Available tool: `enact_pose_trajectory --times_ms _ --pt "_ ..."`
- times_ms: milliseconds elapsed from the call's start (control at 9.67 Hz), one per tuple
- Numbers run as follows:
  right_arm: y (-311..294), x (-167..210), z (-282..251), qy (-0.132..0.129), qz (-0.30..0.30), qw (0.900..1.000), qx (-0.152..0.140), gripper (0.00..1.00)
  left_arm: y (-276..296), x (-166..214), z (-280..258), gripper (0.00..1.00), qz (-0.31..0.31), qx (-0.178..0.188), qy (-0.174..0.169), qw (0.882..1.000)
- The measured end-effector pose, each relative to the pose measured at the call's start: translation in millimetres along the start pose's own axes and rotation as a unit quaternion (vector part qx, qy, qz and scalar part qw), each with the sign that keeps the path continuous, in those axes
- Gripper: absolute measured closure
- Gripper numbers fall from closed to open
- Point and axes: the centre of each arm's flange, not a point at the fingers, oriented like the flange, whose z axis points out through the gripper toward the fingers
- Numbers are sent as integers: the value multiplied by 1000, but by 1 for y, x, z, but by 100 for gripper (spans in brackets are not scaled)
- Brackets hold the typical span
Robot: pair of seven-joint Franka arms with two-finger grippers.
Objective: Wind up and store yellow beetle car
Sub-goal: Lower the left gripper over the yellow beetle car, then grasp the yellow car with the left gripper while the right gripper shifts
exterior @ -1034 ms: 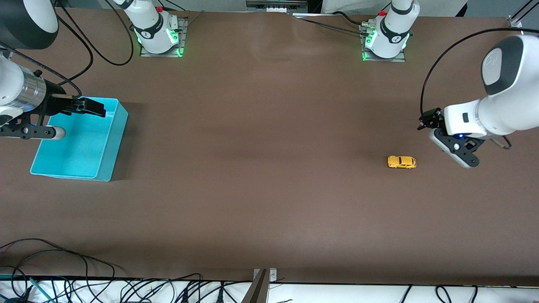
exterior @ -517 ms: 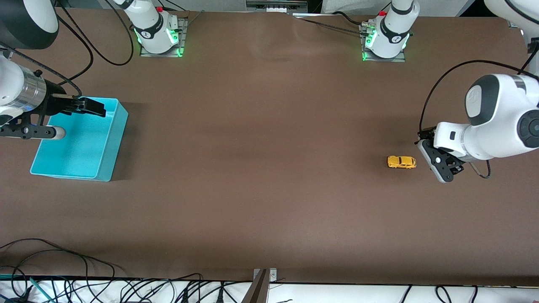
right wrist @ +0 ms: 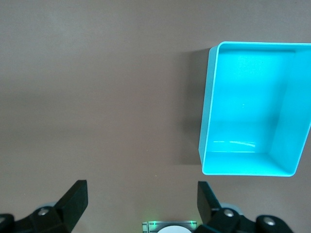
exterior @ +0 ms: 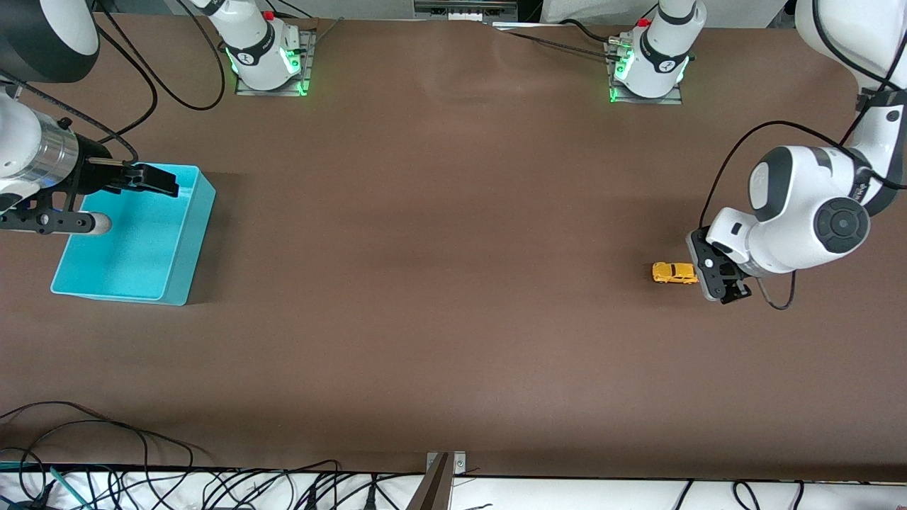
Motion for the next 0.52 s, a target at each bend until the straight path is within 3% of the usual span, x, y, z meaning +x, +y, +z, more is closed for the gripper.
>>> enact_pose_trajectory --times_ms 310,517 --pt "0 -5 3 -21 0 1000 -3 0 16 -11 52 0 73 30 7 997" --pt "-2 -16 1 -41 -3 999 -7 0 17 -20 78 0 101 27 9 995"
